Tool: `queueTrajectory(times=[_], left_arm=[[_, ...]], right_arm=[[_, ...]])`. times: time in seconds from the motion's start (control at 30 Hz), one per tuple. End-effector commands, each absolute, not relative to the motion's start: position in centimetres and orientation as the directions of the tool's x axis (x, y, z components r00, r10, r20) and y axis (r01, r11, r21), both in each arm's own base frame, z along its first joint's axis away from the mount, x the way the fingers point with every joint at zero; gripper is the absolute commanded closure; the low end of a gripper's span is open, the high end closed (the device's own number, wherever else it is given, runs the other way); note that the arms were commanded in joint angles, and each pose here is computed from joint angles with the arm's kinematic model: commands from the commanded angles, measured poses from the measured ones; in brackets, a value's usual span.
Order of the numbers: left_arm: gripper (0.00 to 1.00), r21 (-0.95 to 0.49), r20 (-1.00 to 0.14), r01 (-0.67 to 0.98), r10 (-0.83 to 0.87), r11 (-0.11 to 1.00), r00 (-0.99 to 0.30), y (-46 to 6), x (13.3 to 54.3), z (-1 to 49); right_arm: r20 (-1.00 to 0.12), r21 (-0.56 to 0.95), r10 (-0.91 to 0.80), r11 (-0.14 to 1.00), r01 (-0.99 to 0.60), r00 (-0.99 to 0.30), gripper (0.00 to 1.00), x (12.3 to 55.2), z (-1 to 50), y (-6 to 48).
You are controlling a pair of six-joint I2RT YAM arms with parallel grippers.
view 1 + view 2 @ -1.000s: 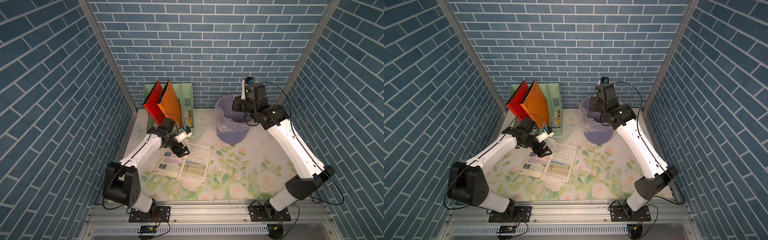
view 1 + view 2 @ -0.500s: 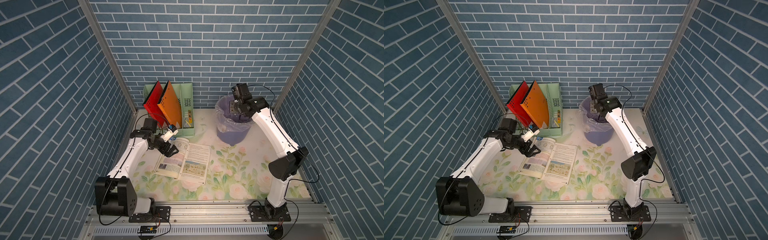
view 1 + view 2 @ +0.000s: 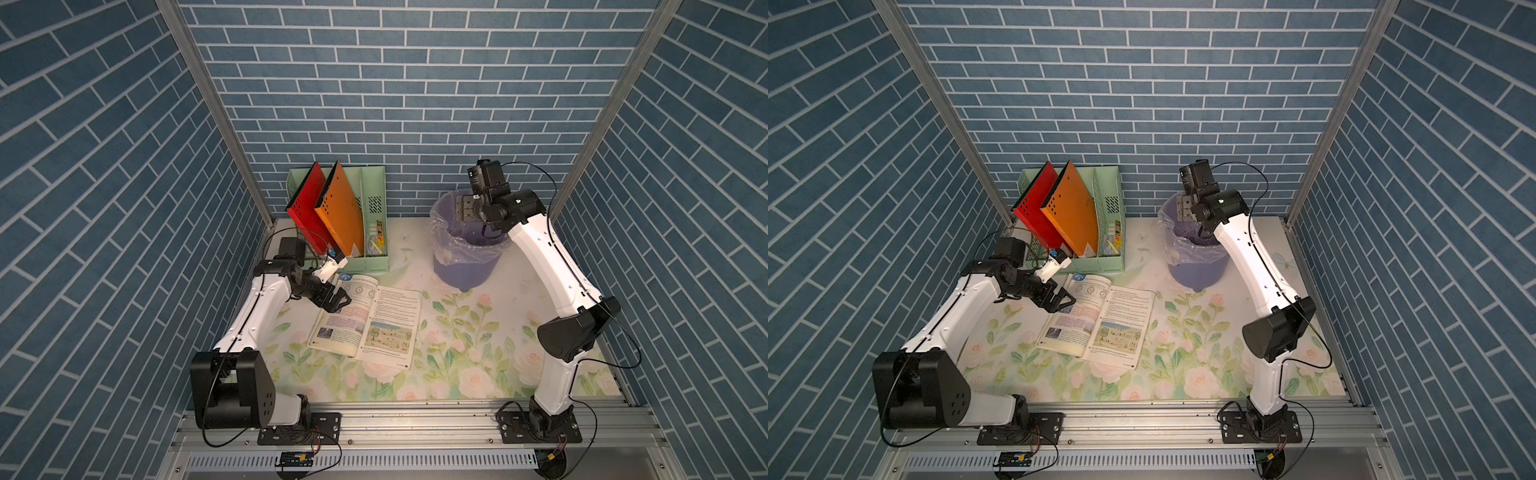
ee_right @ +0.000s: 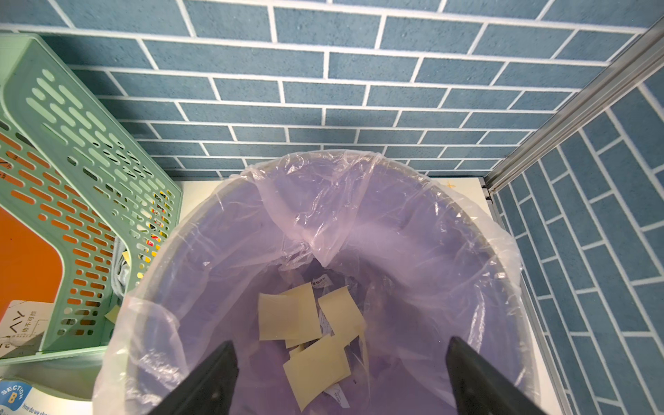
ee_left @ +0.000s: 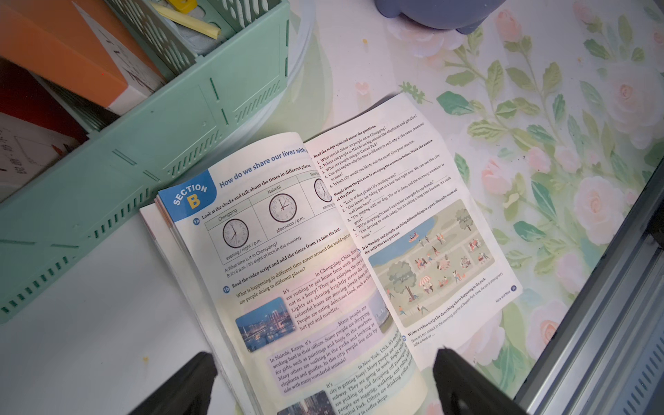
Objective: Peel off the used sticky note
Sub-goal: Place the note in the trash bin, then close the book at the center of the board.
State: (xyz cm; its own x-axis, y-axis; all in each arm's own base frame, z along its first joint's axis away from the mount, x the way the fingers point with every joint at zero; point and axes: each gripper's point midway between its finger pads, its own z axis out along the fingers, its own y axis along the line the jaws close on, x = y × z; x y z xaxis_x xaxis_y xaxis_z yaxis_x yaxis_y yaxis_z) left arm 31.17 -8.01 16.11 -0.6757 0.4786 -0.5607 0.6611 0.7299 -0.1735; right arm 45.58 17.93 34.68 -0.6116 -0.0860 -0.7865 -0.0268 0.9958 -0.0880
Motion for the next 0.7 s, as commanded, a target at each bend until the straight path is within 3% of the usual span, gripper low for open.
queueTrajectory(times=[0.0,0.17,0.3,0.47,0.67], left_arm=[[0.00,-0.191,-0.551,0.640,0.458,0.744,-0.697,-7.1,31.0,15.5],[0.00,-0.186,-0.521,0.573,0.414,0.798,-0.746,-3.9,31.1,13.9],[0.01,-0.166,-0.493,0.507,0.374,0.846,-0.785,-0.5,30.8,12.4],[0.09,-0.153,-0.438,0.405,0.305,0.902,-0.846,3.5,30.7,9.7],[0.18,-0.354,-0.443,0.350,0.173,0.867,-0.879,1.2,30.6,7.6]], right_arm=[[-0.806,-0.075,-0.067,0.997,-0.011,-0.589,0.10,44.2,36.2,17.1],[-0.863,-0.012,-0.063,0.994,-0.105,-0.502,0.11,40.5,39.8,20.9],[-0.867,0.037,-0.081,0.974,-0.225,-0.491,0.11,35.1,39.5,26.7],[-0.799,0.139,-0.095,0.932,-0.336,-0.593,0.10,28.3,33.0,33.1],[-0.602,0.451,-0.005,0.823,-0.345,-0.798,0.08,22.7,21.5,36.8]])
